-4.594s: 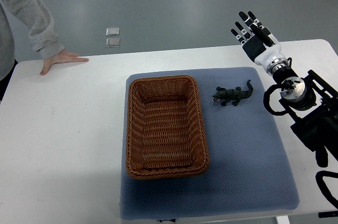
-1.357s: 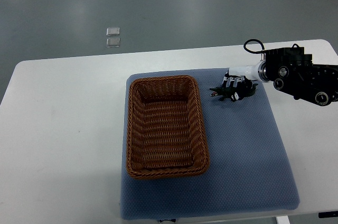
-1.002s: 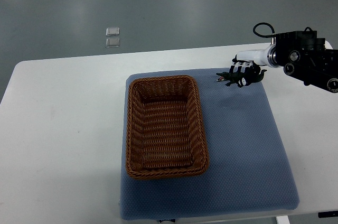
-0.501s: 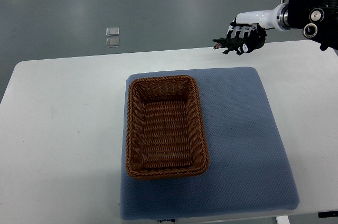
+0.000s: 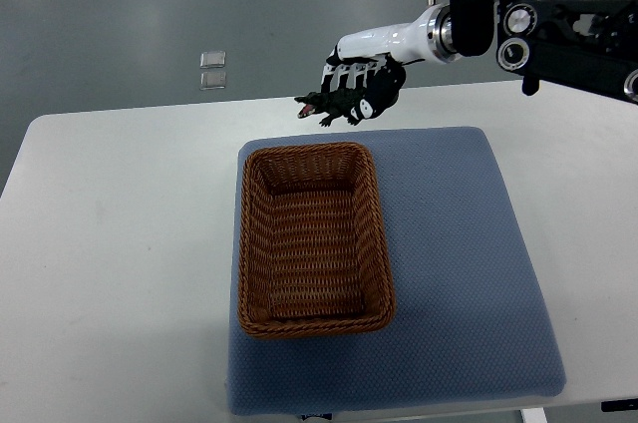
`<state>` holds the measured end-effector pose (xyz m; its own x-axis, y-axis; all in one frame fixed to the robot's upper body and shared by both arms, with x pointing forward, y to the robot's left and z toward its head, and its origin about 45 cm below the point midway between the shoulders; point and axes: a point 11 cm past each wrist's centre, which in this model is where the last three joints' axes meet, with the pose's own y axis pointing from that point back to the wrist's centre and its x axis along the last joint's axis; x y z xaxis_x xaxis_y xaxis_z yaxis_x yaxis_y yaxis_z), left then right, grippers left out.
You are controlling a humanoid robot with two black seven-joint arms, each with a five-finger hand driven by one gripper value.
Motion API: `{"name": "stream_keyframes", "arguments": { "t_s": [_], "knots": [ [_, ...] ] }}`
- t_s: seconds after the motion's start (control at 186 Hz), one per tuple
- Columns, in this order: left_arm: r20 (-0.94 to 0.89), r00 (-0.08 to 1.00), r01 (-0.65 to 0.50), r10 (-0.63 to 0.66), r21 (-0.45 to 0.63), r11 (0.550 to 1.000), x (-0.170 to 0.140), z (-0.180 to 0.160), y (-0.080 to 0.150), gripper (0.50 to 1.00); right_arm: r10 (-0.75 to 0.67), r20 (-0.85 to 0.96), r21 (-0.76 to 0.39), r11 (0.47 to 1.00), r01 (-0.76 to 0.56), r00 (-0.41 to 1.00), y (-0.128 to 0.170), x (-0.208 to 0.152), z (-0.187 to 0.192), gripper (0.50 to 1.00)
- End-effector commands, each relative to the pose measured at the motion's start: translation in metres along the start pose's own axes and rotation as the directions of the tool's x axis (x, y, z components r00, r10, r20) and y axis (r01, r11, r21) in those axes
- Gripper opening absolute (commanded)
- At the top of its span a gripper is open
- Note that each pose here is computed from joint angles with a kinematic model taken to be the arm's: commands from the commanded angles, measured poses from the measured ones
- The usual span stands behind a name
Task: Place crocodile in brown basket with right hand
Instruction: 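Lower the crocodile into the wicker basket with the right hand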
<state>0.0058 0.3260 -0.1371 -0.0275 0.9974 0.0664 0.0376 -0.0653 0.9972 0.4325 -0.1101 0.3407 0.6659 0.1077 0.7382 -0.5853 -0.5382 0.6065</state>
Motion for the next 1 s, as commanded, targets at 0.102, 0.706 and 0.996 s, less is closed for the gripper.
{"name": "stream_keyframes", "arguments": {
  "t_s": [0.102,0.706,0.996],
  "knots": [
    [-0.004,1.000,-0.003,0.003,-0.001,1.000,0.001,0.000,0.000,1.000,-0.064,-0.001,0.020,0.998,0.064,0.998,-0.042,-0.038,-0.019,0.533],
    [-0.005,1.000,-0.005,0.005,0.000,1.000,0.002,0.000,0.000,1.000,-0.147,0.085,0.032,0.989,0.145,0.985,-0.089,-0.103,-0.025,0.637],
    [-0.004,1.000,-0.005,0.005,0.000,1.000,0.002,0.000,0.000,1.000,-0.150,0.103,0.036,0.988,0.147,0.983,-0.087,-0.103,-0.020,0.905]
  ]
}}
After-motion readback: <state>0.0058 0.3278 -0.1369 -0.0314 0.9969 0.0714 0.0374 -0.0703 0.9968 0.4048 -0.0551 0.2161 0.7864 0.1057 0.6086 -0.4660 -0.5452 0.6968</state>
